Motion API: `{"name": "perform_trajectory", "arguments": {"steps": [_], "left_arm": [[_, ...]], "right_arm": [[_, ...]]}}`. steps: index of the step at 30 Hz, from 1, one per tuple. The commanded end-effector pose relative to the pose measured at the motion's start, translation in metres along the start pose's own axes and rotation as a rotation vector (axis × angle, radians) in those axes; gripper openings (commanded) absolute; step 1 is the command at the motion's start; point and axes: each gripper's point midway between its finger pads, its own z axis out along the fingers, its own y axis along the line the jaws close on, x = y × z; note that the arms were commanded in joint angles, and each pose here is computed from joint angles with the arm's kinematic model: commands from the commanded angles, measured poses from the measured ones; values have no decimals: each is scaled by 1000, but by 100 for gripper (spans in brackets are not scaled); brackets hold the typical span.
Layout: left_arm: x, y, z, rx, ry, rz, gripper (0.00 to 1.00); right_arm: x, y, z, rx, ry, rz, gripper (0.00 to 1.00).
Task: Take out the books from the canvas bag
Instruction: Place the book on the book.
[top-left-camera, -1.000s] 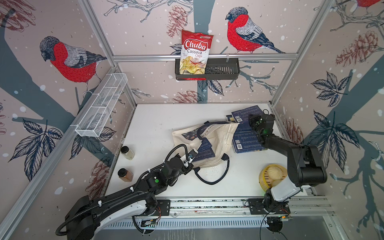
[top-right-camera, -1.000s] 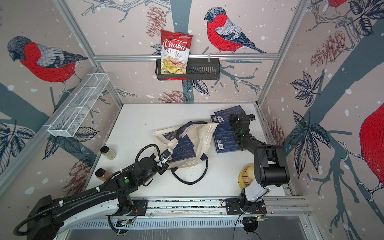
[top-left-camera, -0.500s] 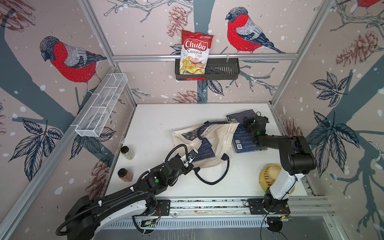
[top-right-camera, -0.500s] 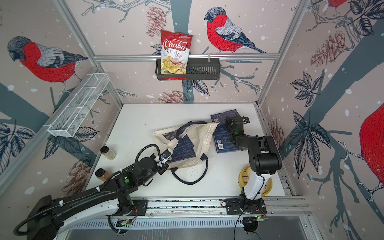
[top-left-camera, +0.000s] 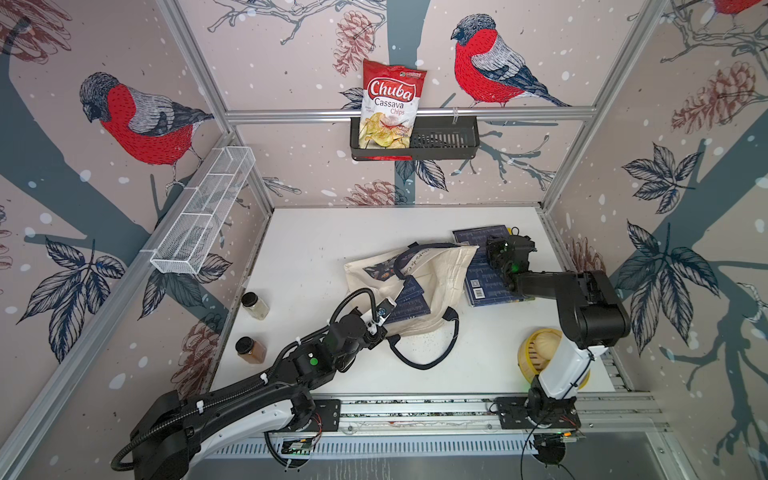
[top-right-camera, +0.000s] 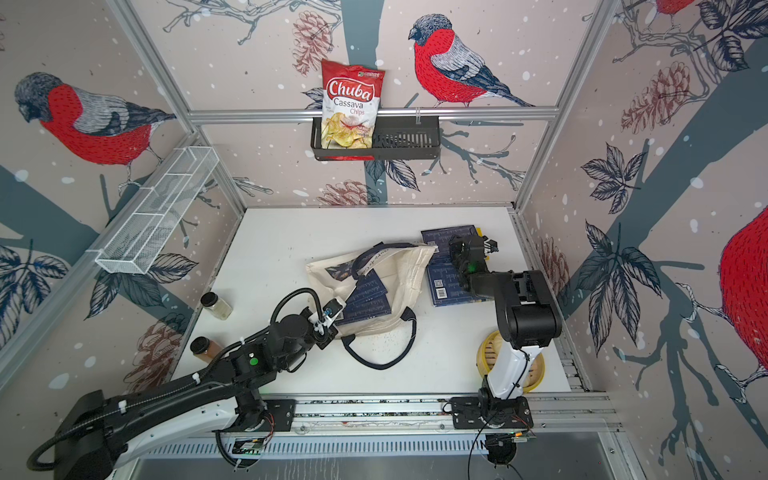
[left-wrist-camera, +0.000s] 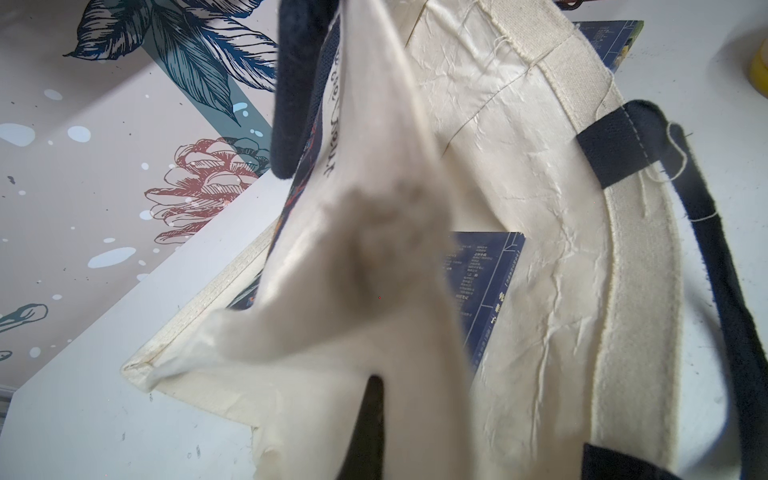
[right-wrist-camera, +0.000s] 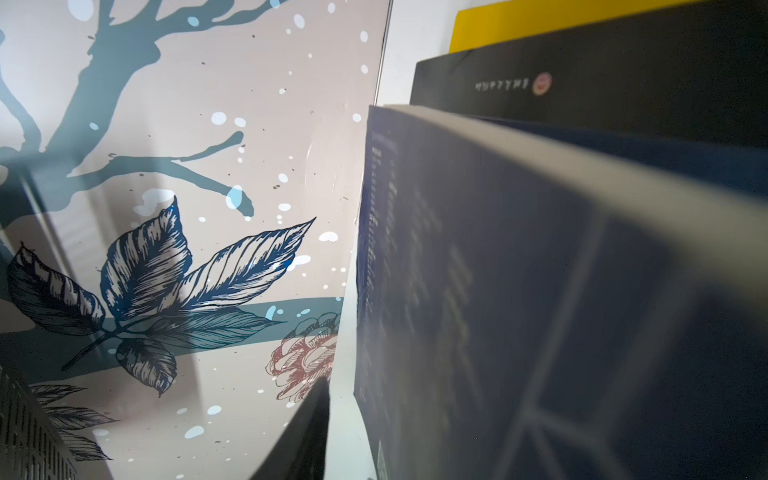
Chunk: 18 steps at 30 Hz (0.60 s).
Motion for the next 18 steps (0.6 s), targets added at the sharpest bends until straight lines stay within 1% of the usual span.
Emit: {"name": "perform_trajectory", "arguments": {"steps": [1,5,8,11,15,18], "left_arm": [[-17,2,-1,3,-59,-17,0],[-17,2,-2,3,-59,-18,0],[-17,2,-2,1,-60,-19,0],[-18,2,-2,4,-61,-18,0],[-18,1,-2,7,-60,-18,0],[-18,2,-2,5,-63,-20,0]], "right_arm": [[3,4,-5,-3,12,15,49],[10,-13,-11,60,41,57,54],[7,-16,-20,74,17,74,58],[6,-12,-28,63,14,80,61],[10,-8,-30,67,52,71,63],[10,-11,-33,82,57,74,63]]}}
